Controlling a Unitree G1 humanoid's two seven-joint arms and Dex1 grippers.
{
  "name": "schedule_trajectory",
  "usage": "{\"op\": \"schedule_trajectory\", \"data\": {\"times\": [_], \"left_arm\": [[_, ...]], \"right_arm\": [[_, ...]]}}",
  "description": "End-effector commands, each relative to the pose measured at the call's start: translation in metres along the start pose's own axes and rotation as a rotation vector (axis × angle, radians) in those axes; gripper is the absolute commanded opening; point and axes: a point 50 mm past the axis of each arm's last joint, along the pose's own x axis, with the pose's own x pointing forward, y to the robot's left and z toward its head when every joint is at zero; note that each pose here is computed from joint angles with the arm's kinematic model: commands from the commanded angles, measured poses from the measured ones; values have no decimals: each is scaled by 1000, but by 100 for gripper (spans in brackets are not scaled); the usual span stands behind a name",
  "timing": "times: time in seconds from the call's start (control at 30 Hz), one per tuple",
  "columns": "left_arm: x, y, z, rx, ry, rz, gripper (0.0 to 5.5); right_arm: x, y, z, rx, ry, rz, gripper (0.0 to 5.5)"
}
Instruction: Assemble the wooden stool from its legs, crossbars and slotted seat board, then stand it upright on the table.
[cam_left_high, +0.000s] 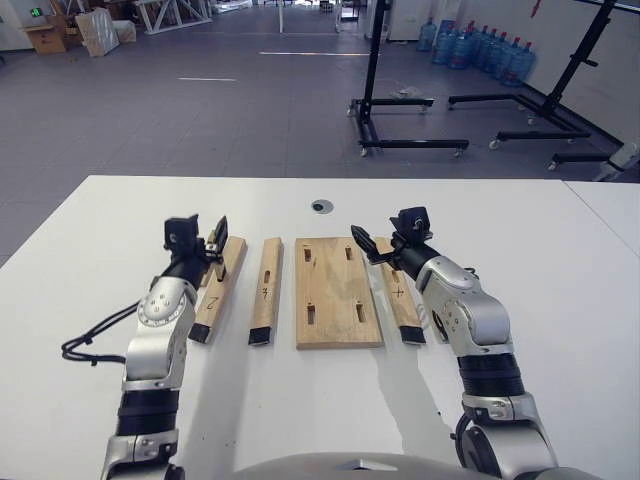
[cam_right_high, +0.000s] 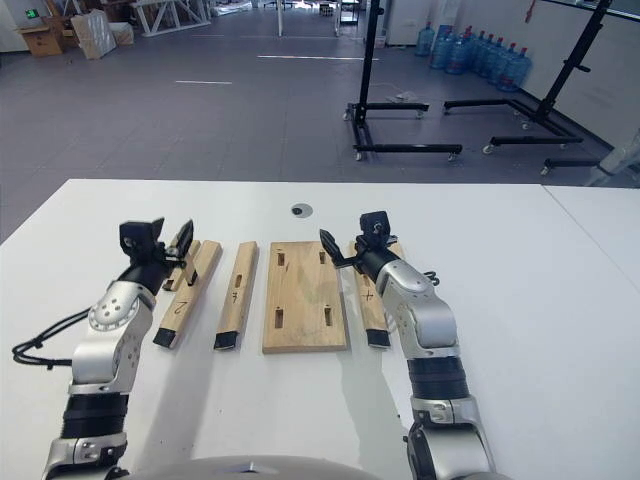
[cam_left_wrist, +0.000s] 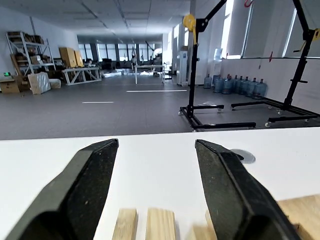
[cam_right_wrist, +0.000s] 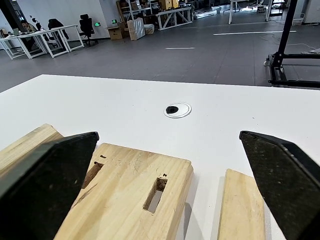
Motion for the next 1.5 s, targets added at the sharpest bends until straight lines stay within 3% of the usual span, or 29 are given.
{"op": "schedule_trajectory", "data": {"times": [0.03,0.23,0.5,0.63,0.73,0.8,0.87,0.93,1.03,1.13,1.23,1.33,1.5], "left_arm": [[10,-2,47,48,-115,-5,281],[21,-9,89,73,-164,-27,281],[26,-20,78,143,-81,-48,281],[26,-10,31,143,71,-30,281],[12,-6,-48,129,280,-66,281],[6,-12,-71,115,321,-88,281],[16,-18,-58,95,241,-92,281],[28,-16,-24,87,108,-68,281],[38,-3,61,107,-146,-24,281],[26,8,140,132,-342,-6,281],[9,18,186,73,-405,-4,281],[1,30,190,14,-282,-28,281],[-35,127,130,-144,19,-4,281]], "right_arm": [[2,1,1,5,-3,-3,519],[2,3,1,8,-6,-2,519],[2,3,0,13,-4,-2,519],[2,2,-1,15,1,-6,519],[0,-1,-5,26,9,-20,519],[0,-4,-6,34,13,-24,519],[1,-5,-4,38,8,-25,519],[1,-5,2,39,-9,-20,519],[2,-5,8,29,-23,-14,519],[2,-7,9,20,-26,-16,519],[1,-8,10,11,-28,-19,519],[0,-12,10,5,-29,-30,519],[-14,-29,8,-3,-32,-101,519]]}}
